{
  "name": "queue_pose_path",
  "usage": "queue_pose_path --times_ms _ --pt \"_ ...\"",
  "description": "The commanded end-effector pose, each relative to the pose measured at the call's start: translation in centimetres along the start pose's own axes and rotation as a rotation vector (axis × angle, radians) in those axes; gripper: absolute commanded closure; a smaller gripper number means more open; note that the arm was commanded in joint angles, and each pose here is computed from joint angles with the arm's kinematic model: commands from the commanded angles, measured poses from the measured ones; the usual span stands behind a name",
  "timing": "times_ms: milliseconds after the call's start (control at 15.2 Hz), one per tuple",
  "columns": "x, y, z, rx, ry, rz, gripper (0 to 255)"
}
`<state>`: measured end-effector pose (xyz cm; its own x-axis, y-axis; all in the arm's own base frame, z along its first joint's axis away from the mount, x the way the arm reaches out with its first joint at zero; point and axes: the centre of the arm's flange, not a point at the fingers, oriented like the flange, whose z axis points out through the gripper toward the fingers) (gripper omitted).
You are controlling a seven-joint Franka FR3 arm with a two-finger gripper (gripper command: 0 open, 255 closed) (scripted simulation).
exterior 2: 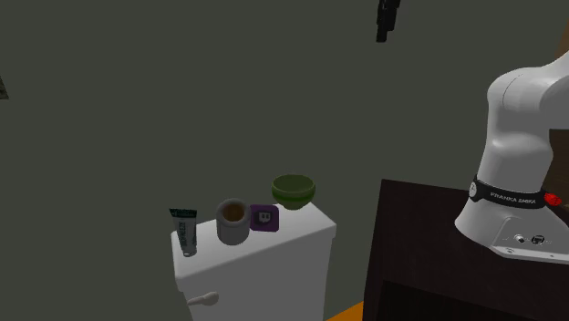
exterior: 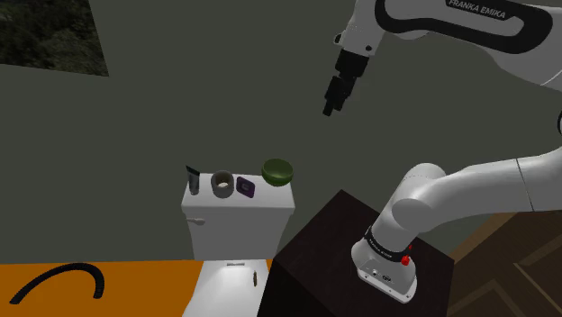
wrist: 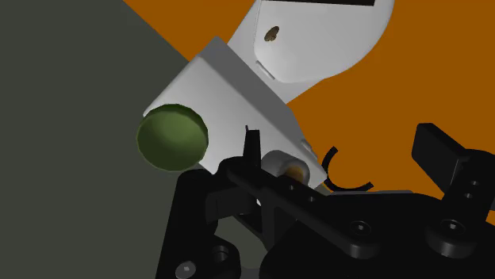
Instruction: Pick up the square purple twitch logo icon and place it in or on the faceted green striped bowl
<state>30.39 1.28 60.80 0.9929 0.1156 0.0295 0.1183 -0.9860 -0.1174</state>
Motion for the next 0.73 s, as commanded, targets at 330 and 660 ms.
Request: queue_pose_path --times_ms 330,660 --pt "3.8 0.8 5.6 -0.015 -0.027 -0.029 0" --pt "7.5 1.7 11.2 -0.03 -0.055 -0.058 0"
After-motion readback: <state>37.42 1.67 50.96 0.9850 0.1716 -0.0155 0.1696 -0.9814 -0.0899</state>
